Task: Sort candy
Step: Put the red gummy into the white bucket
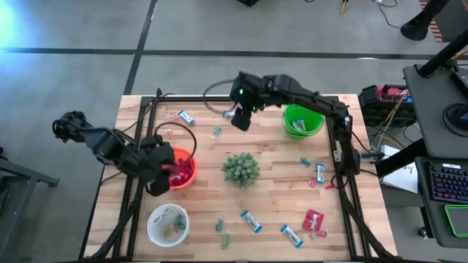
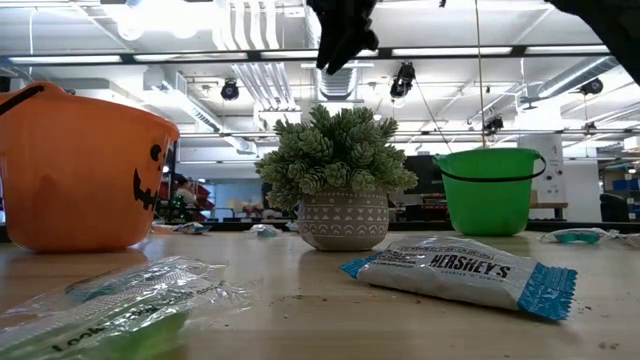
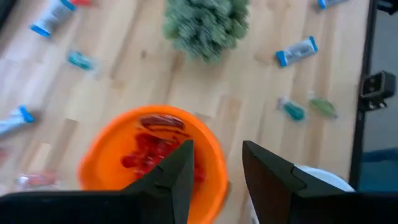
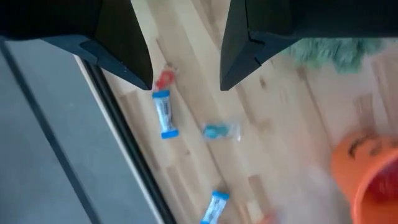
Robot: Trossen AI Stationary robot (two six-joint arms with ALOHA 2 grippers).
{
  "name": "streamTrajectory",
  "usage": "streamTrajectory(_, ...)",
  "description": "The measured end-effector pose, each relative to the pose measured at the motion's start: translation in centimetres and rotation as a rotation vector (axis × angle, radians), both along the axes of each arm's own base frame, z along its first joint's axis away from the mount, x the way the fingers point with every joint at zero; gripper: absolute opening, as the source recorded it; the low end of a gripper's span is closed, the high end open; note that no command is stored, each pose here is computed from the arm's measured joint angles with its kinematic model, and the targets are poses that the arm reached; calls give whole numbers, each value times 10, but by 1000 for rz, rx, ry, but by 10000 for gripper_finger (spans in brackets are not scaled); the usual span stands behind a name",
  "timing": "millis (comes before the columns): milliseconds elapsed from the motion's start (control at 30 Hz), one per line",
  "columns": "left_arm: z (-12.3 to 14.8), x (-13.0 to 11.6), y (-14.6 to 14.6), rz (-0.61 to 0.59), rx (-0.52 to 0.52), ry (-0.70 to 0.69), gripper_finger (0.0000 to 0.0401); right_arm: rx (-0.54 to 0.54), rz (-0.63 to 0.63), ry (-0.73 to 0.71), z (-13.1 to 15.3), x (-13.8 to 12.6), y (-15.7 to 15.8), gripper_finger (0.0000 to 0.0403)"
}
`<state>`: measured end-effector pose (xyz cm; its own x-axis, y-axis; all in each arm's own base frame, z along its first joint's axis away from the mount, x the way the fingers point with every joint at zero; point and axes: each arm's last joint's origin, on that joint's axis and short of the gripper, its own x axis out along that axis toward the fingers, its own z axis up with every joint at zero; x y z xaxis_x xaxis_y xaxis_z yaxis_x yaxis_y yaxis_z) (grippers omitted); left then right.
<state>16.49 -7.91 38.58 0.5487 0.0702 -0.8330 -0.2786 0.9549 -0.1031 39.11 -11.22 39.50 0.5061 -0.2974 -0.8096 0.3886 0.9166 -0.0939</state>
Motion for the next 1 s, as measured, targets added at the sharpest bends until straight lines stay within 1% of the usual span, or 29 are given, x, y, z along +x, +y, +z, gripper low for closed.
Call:
streamTrajectory(133, 7, -8, 14, 1, 45, -36, 119, 14, -64, -27, -4, -4, -35, 180)
streamTrajectory(300, 13, -15, 29, -16, 94, -63, 119, 23, -140, -20, -17, -6, -73, 180)
streamTrajectory(400, 15, -19, 38, -16, 158, -73, 119, 72, -165, -8, -32, -5, -93, 182)
streamTrajectory(533, 18, -25, 47, -13, 237, -85, 119, 112, -211, 26, -60, 2, -117, 182)
streamTrajectory(667, 22, -34, 56, 13, 292, -99, 119, 165, -276, 75, -91, 9, -133, 183)
streamTrajectory(767, 24, -43, 61, 28, 303, -105, 119, 203, -332, 99, -109, 13, -142, 183)
streamTrajectory(900, 27, -55, 66, 45, 300, -120, 119, 226, -371, 116, -125, 16, -148, 183)
streamTrajectory(1000, 29, -63, 68, 49, 293, -145, 119, 256, -378, 117, -130, 19, -148, 183)
